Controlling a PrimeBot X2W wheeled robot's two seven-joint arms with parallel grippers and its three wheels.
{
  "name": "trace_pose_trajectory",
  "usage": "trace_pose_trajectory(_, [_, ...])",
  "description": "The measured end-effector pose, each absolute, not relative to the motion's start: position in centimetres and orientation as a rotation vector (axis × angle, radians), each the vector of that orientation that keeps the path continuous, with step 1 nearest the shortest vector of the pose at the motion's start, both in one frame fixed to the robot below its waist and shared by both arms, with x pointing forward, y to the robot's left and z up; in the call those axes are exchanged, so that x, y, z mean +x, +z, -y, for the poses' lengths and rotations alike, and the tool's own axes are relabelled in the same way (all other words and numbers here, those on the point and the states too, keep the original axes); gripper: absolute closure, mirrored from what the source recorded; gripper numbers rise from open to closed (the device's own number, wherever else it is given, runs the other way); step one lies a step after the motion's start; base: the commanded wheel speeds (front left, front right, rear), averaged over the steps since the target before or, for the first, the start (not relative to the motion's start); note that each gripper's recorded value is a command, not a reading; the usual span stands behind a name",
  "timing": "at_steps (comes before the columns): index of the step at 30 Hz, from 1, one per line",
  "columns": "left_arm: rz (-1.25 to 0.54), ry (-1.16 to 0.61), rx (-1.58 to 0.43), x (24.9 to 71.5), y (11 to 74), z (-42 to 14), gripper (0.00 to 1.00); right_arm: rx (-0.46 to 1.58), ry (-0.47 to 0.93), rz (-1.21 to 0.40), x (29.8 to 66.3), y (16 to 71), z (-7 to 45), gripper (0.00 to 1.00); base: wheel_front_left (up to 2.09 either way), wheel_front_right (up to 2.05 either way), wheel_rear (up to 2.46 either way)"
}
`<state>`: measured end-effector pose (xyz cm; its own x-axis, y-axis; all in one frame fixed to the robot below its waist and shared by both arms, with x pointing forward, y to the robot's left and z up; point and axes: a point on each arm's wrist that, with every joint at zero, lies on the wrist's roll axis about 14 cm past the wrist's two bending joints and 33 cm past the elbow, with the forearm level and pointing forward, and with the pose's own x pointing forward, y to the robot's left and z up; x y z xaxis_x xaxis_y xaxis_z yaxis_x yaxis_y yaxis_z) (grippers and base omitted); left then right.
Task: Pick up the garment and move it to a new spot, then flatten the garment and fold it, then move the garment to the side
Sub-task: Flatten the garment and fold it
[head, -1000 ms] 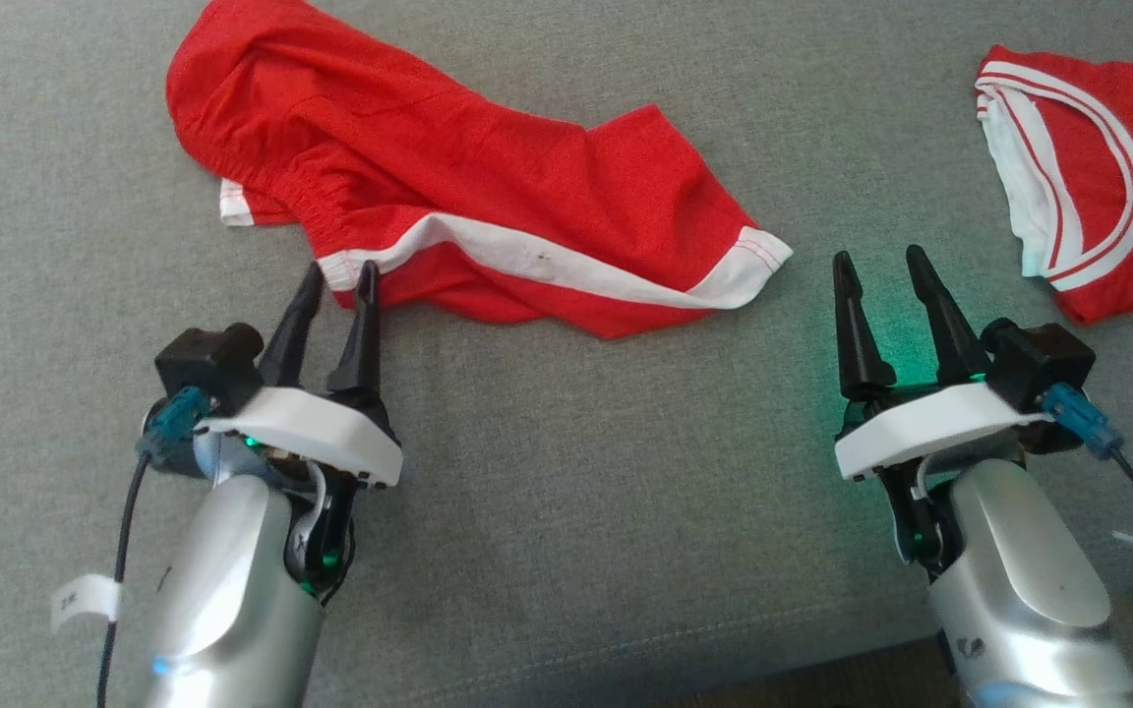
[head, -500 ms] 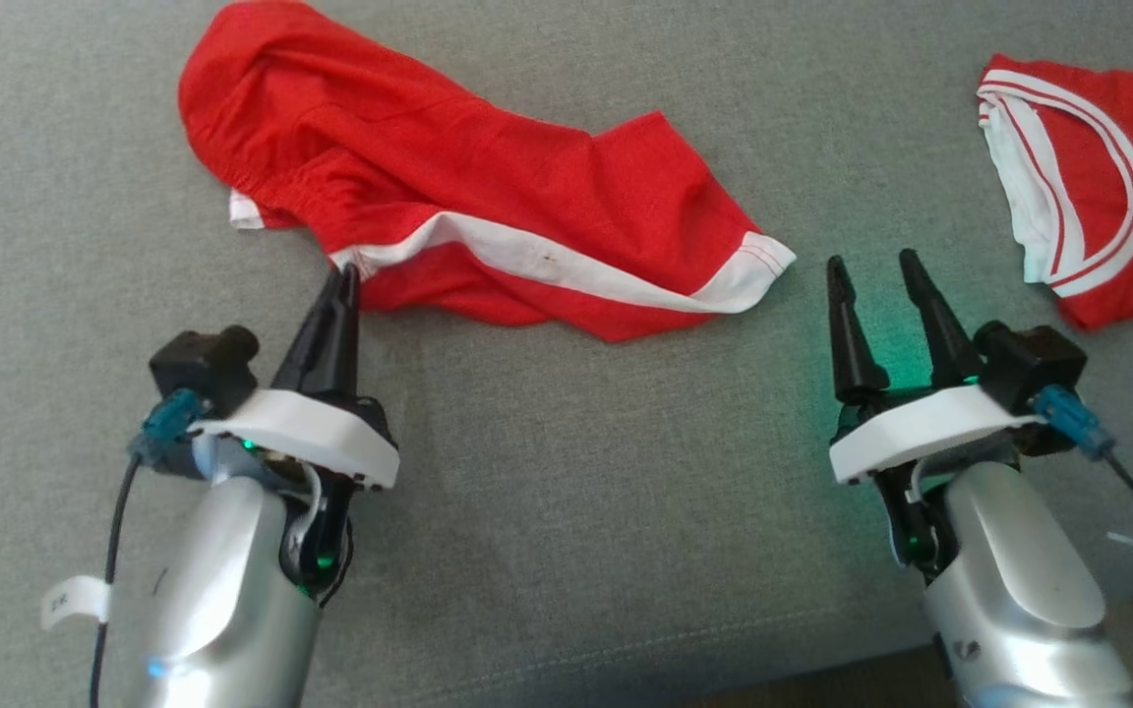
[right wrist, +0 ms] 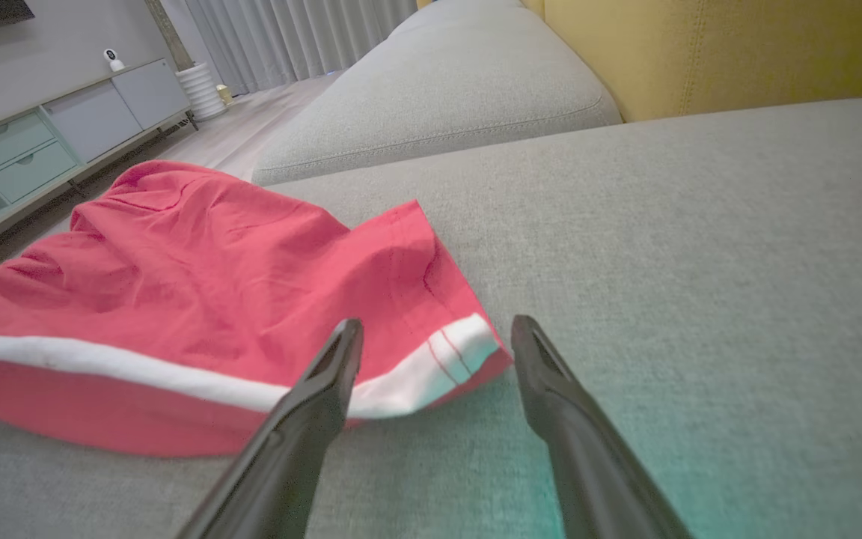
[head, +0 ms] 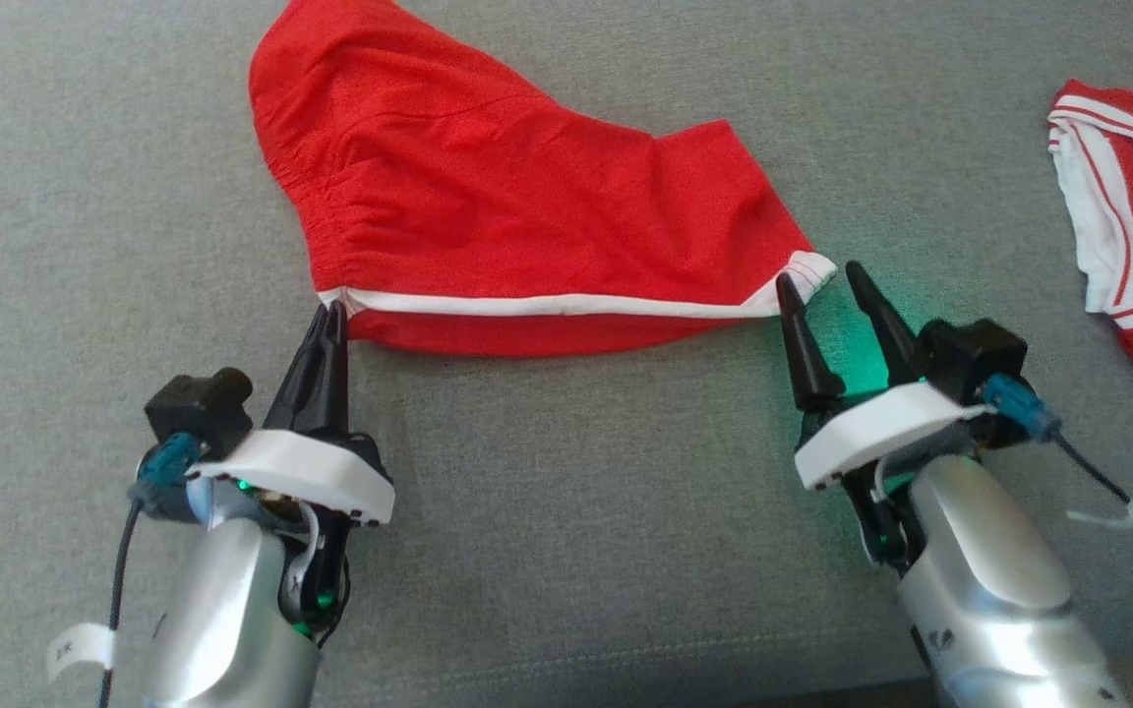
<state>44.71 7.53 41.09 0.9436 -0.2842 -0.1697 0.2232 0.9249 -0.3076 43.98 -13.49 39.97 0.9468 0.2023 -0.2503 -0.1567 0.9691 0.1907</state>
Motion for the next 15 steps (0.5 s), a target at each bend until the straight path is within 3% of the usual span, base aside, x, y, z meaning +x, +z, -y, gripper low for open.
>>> trace_pose_trajectory(6, [-0.221,-0.262,-0.283,44.4,40.9,-7.6,1.00,0.151,0.199,-0.271,45.0,40.0,13.1,0.00,0.00,0.00,0.00])
trace_pose_trajectory(10, [-0.225,-0.264,-0.281,44.3,40.8,-7.4,1.00,0.151,0.196,-0.290,44.8,39.4,13.2,0.11,0.00,0.00,0.00])
trace_pose_trajectory(12, [-0.226,-0.267,-0.281,44.4,40.7,-7.3,1.00,0.152,0.190,-0.294,44.7,39.3,13.4,0.11,0.00,0.00,0.00])
trace_pose_trajectory(14, [-0.227,-0.268,-0.281,44.4,40.7,-7.2,1.00,0.151,0.184,-0.304,44.6,39.0,13.5,0.28,0.00,0.00,0.00])
trace_pose_trajectory(15, [-0.227,-0.269,-0.281,44.4,40.7,-7.2,1.00,0.151,0.182,-0.311,44.5,38.8,13.6,0.53,0.00,0.00,0.00])
